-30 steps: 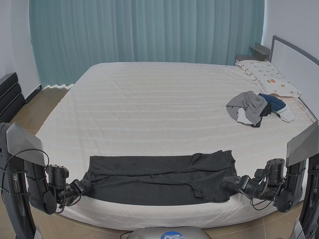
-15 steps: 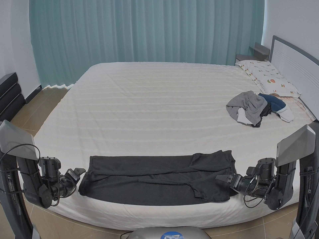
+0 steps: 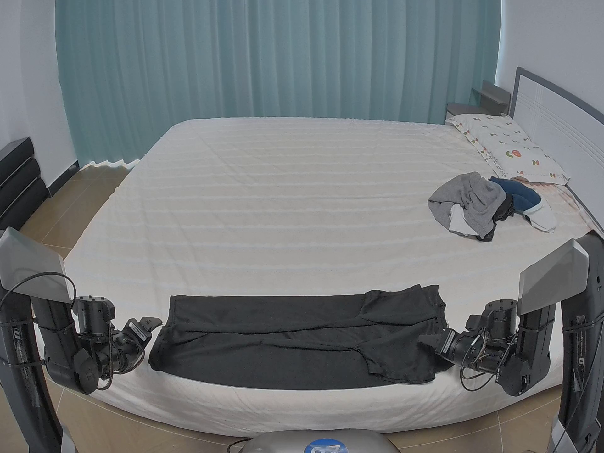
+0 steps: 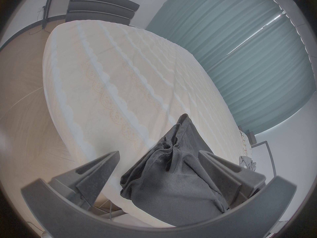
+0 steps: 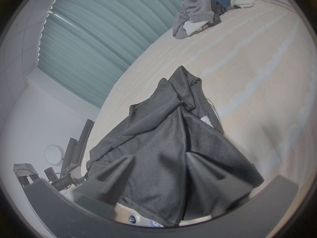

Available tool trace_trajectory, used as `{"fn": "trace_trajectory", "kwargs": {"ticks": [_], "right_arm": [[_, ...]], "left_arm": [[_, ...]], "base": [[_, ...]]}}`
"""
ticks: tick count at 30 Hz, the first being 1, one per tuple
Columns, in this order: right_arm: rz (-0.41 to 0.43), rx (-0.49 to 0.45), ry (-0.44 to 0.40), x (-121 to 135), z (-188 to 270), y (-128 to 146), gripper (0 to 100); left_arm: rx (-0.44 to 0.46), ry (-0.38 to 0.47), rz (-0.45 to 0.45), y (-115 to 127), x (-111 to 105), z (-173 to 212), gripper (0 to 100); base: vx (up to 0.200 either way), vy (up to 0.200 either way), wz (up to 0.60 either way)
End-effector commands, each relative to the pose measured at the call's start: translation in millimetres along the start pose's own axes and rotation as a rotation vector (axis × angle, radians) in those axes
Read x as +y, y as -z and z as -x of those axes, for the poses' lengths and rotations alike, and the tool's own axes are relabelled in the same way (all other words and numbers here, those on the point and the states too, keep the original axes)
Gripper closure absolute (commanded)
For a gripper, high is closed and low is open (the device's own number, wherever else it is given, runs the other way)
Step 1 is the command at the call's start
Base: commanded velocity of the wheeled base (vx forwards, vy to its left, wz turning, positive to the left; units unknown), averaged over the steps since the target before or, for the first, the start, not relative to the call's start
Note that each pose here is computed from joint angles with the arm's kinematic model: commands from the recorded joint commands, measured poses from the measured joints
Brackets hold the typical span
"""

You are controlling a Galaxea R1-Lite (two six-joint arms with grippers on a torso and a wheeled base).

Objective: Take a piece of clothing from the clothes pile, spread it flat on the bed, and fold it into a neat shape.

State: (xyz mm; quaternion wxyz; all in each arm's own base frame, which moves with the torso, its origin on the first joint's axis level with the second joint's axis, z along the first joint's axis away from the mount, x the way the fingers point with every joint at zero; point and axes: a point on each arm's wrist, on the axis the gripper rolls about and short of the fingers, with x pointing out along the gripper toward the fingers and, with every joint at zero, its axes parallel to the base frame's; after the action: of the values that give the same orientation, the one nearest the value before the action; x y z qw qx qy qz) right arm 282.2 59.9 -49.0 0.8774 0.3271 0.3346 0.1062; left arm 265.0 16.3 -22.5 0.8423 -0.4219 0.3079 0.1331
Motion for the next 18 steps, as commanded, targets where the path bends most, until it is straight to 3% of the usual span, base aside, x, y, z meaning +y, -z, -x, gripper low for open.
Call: {"fn": "trace_trajectory", "kwargs": {"ticks": [1,11,18], "right_arm": [[-0.006,-0.026,0.001,-3.3,0.5,-5.6,100],[-0.017,-0.093,-0.017,-3.6,0.2,-22.7,100],[-0.023,-0.09,-0.006,-7.8,-0.3,-22.3,100]], "left_arm": [[0.003,-0.003,0.001,0.6,0.7,-0.6,0],[0.001,-0.003,0.0,0.2,0.8,-0.2,0],[0.0,-0.002,0.0,-0.1,0.6,-0.4,0]], "base": [[0.0,0.0,0.0],[0.0,0.0,0.0],[0.0,0.0,0.0]]}}
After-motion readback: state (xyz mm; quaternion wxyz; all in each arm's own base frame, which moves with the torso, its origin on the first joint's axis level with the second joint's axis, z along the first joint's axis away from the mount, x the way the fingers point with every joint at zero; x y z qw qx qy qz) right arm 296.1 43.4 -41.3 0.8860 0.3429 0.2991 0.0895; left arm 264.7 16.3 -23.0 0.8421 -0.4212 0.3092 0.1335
